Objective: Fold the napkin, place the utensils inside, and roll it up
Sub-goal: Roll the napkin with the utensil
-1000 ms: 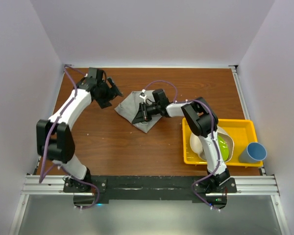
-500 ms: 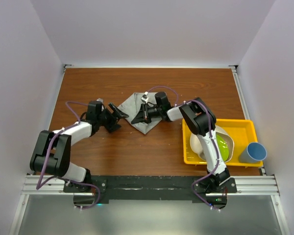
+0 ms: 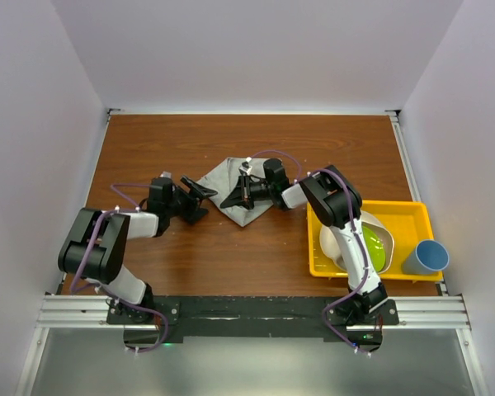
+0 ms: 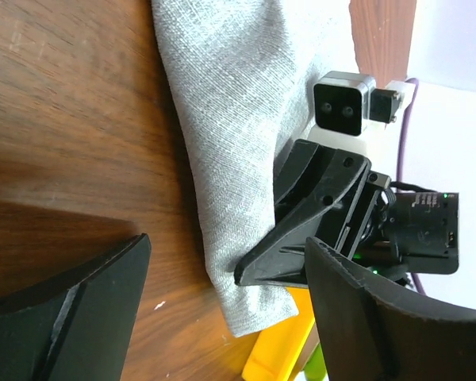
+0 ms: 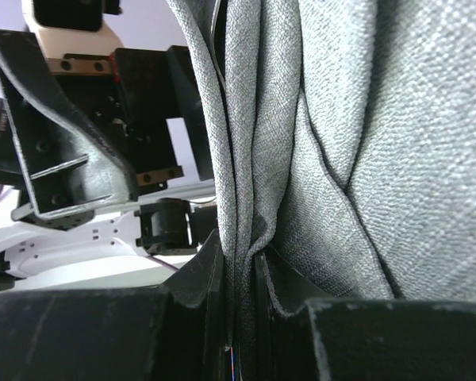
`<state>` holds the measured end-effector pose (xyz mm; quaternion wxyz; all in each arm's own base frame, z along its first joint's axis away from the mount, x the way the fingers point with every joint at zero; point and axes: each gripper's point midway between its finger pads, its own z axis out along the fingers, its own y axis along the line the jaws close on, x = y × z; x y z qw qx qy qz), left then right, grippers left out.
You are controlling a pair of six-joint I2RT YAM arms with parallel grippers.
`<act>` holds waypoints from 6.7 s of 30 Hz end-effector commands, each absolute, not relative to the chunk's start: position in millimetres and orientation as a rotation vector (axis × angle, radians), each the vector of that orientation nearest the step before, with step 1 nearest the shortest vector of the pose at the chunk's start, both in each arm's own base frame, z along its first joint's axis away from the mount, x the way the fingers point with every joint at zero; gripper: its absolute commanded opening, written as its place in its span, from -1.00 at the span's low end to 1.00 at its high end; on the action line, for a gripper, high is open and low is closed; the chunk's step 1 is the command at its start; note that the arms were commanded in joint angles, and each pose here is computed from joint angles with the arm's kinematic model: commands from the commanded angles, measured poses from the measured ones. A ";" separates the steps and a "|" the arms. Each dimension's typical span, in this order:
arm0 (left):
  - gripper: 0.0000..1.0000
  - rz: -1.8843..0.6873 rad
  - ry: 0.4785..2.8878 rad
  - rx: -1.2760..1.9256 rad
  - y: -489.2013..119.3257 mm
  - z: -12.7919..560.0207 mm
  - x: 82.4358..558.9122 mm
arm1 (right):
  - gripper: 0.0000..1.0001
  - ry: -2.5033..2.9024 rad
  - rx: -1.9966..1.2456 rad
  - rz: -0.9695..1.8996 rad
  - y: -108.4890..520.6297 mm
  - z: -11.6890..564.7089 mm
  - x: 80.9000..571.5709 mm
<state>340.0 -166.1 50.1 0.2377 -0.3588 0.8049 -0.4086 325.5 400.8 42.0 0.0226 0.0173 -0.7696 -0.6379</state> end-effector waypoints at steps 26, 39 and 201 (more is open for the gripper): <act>-0.09 -1.208 1.935 -0.893 -175.8 28.4 378.3 | -1.00 -2.301 0.012 -1.884 396.0 33.0 307.3; -1.00 -1.240 1.962 -0.775 -179.3 26.8 378.3 | -0.99 -2.501 0.200 -1.626 382.3 3.0 304.3; 1.00 -0.868 2.387 -0.915 -119.1 61.1 377.1 | -1.00 -3.389 1.207 -0.872 387.5 31.5 356.5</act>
